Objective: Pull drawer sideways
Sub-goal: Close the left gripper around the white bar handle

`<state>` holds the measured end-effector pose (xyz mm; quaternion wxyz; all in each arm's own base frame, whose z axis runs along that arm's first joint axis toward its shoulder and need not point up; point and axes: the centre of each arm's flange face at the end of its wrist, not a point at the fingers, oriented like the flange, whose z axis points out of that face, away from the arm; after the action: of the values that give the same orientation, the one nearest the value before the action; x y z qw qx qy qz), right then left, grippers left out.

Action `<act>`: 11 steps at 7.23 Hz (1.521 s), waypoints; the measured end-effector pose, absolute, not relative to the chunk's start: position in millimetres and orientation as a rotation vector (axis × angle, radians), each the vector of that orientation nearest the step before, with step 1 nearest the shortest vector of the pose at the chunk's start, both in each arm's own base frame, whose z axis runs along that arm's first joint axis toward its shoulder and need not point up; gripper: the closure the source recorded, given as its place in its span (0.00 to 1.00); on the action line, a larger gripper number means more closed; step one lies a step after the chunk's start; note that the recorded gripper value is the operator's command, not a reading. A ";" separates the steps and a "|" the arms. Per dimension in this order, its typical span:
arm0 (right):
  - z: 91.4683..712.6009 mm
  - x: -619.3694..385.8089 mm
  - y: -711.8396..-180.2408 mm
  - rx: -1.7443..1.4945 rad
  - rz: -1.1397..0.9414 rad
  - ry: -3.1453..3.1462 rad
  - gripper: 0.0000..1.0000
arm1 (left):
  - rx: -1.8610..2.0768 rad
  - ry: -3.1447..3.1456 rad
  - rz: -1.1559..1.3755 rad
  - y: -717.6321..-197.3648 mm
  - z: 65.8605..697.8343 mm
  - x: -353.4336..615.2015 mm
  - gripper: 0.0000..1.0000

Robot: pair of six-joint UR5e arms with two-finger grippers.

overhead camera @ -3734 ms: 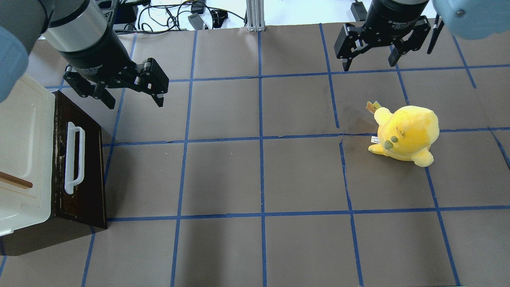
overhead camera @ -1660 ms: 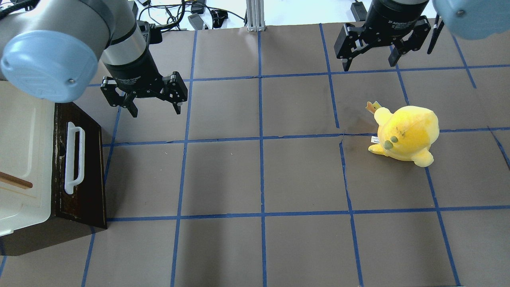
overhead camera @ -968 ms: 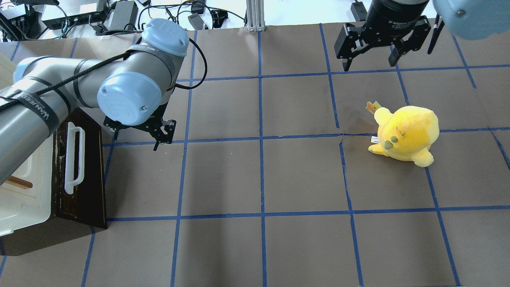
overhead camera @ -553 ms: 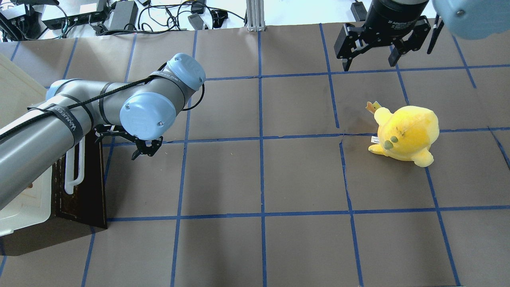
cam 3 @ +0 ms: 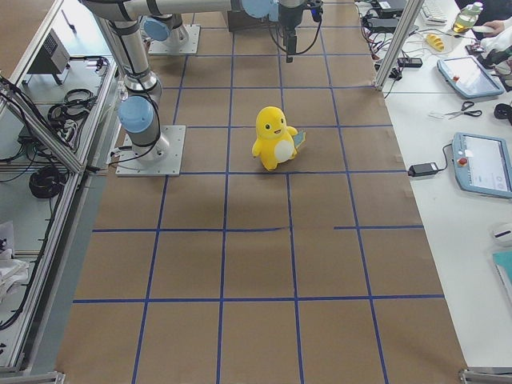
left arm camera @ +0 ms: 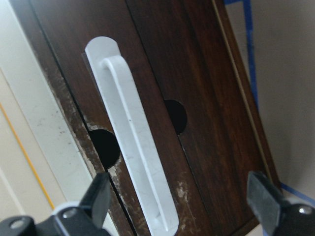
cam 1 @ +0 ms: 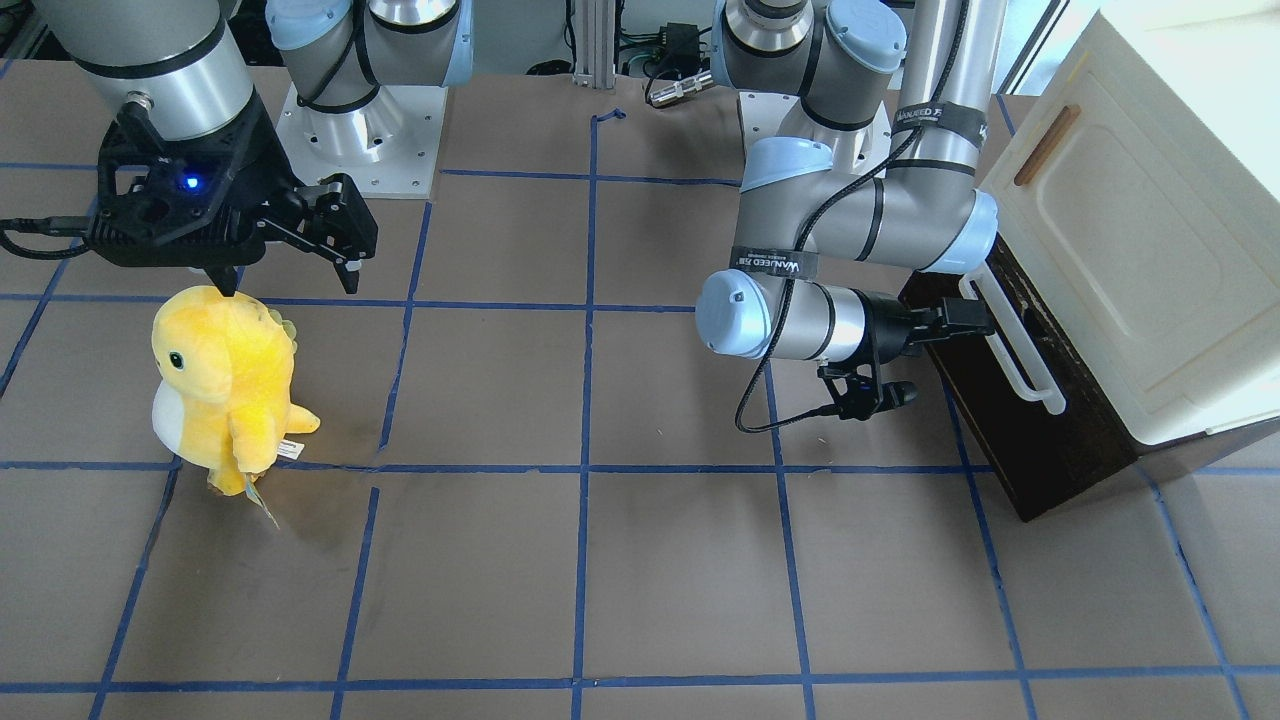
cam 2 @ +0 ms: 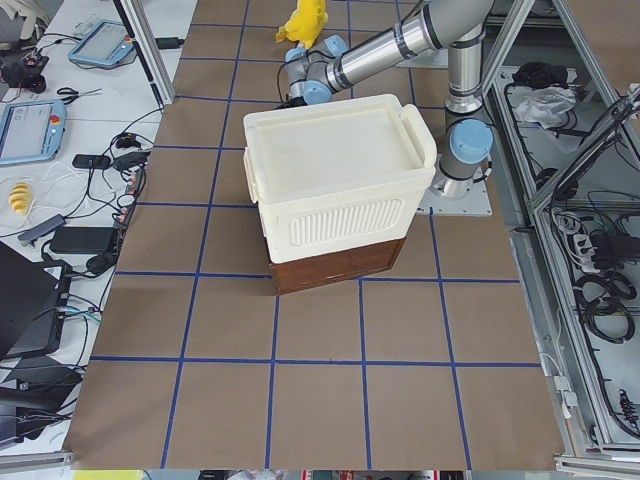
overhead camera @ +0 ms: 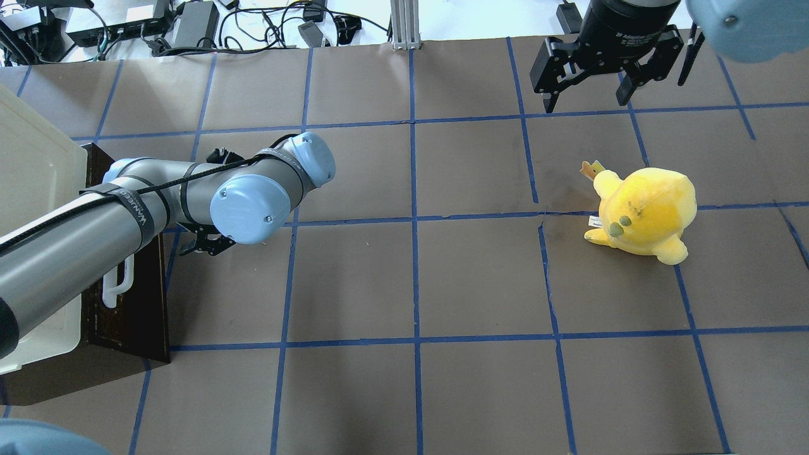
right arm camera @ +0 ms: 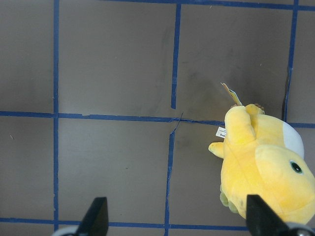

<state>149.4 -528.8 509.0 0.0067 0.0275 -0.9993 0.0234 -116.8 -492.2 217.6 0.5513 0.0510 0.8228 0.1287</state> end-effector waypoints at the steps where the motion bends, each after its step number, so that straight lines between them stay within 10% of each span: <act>1: 508.9 149.4 -528.8 0.086 0.073 -3.126 0.00 | 0.137 1.908 0.302 -495.9 209.5 -113.5 0.00; 4: 508.9 149.4 -528.8 0.086 0.073 -3.126 0.00 | 0.158 1.856 0.327 -502.3 197.6 -98.0 0.10; 6: 508.9 149.4 -528.8 0.086 0.073 -3.126 0.00 | 0.170 1.833 0.390 -500.6 195.5 -80.1 0.29; 9: 508.9 149.3 -528.8 0.086 0.073 -3.125 0.00 | 0.166 1.827 0.418 -496.4 193.5 -76.1 0.84; 11: 508.9 149.4 -528.8 0.086 0.073 -3.126 0.00 | 0.144 1.827 0.410 -495.8 188.9 -76.4 0.92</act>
<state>149.4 -528.8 508.9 0.0068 0.0274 -0.9993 0.0234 -76.4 -495.8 188.9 0.5905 0.0620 0.7852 0.1760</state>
